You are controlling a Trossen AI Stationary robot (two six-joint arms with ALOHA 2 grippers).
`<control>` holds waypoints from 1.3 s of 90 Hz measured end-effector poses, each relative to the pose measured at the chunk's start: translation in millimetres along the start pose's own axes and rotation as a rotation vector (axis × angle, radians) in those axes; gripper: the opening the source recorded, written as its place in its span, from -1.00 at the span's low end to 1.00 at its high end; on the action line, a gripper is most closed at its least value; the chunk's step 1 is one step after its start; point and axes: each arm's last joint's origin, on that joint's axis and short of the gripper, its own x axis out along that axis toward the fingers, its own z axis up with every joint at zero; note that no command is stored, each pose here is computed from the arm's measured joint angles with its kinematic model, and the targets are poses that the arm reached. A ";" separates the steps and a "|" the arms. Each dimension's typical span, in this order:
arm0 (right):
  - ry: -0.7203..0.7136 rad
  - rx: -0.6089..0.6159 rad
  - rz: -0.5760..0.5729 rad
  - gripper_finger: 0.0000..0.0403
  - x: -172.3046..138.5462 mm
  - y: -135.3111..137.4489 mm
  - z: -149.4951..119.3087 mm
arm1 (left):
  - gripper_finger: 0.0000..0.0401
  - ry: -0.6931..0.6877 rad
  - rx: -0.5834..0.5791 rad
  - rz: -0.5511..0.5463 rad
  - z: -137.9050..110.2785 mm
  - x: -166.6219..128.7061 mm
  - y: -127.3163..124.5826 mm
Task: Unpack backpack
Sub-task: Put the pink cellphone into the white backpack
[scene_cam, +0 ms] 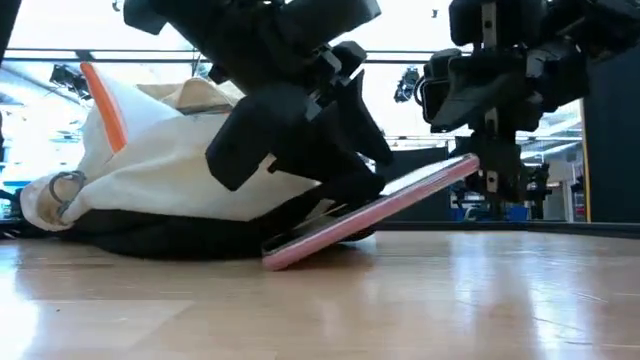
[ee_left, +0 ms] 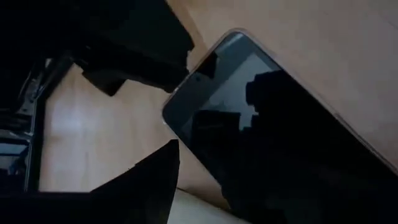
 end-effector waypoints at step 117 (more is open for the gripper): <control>-0.074 -0.403 -0.097 -0.45 0.0 -2.0 0.8 | 0.06 -0.031 -0.160 -0.067 7.6 -115.5 -0.3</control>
